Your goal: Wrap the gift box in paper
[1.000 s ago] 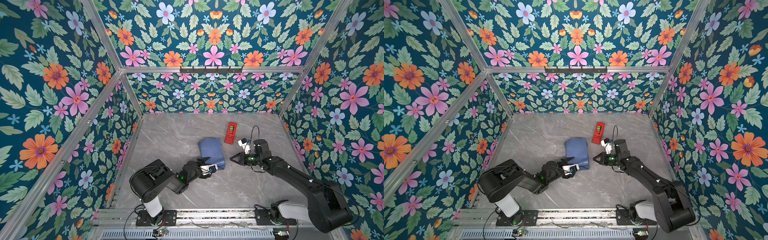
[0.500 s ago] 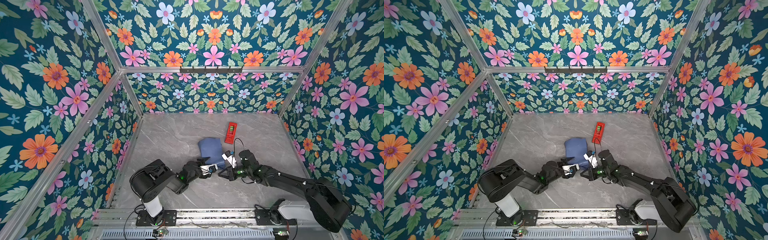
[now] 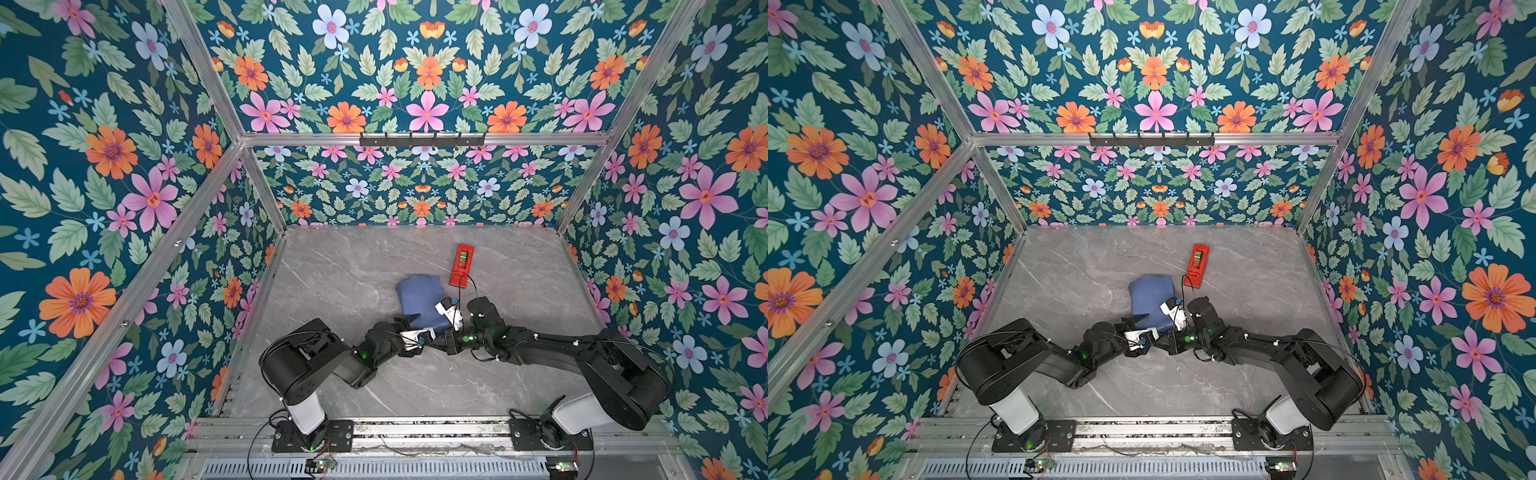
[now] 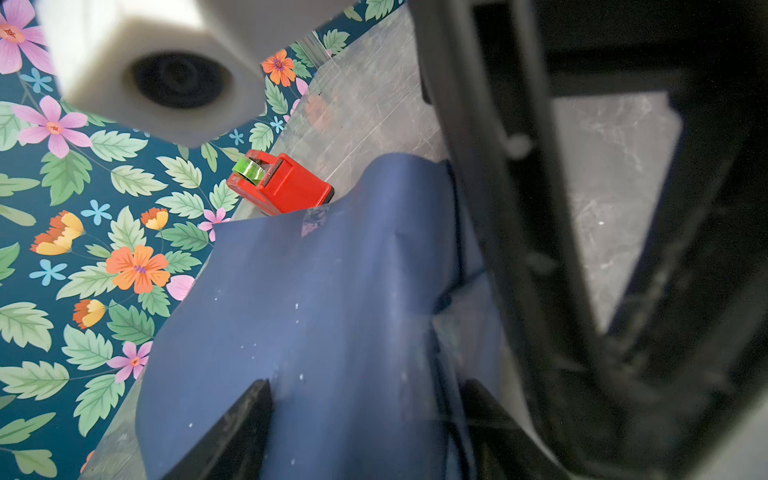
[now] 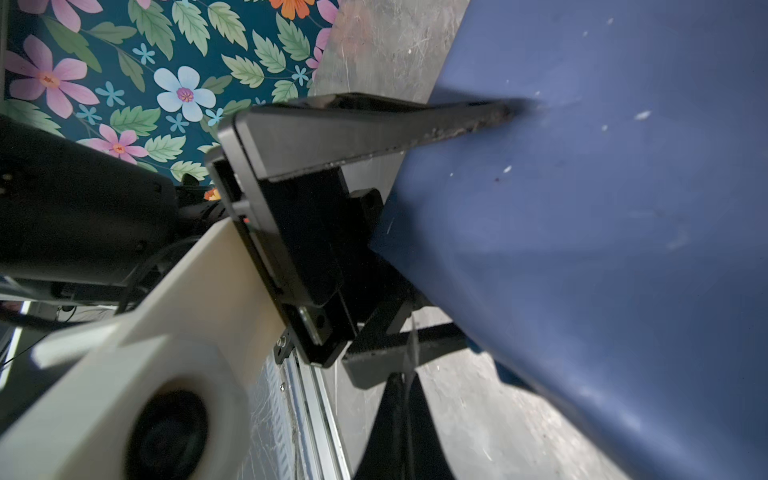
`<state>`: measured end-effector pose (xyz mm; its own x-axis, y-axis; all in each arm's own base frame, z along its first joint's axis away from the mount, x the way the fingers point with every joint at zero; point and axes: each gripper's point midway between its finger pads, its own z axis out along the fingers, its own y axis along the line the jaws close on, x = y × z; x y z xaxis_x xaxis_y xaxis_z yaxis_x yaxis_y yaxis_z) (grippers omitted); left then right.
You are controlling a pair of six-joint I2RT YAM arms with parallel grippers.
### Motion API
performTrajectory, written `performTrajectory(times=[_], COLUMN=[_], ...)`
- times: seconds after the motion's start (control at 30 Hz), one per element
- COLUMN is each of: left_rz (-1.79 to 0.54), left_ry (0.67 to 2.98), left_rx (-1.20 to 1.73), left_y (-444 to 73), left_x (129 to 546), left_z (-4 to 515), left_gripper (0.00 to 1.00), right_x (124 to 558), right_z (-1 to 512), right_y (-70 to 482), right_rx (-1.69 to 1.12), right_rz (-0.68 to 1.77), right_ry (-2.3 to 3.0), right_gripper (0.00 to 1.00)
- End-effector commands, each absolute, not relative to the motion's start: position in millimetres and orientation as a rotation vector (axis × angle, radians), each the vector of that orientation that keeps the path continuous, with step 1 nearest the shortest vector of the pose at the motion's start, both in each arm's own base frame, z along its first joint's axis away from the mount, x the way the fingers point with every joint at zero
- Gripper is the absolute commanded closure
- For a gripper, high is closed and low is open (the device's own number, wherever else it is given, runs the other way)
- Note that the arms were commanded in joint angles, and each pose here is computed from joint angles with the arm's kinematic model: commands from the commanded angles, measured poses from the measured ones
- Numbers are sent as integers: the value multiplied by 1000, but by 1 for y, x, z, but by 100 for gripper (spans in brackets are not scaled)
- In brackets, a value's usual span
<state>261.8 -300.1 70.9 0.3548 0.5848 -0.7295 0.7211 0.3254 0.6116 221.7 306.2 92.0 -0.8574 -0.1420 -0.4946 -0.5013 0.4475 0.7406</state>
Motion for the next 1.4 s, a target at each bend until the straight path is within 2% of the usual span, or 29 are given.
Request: performTrajectory(times=[0.0,1.37], left_rz=[-148,-155], left_ry=[1390,1390], left_rx=[1386,1387], left_y=[-295,-296], left_x=[258,257], left_z=[52,52], left_gripper=[27,27], right_x=[232,248], right_z=[98,82], right_y=[310,304], right_rx=[-517,-385], right_rz=[1375,1263], right_ry=[2300,2394], right_gripper=[100,100])
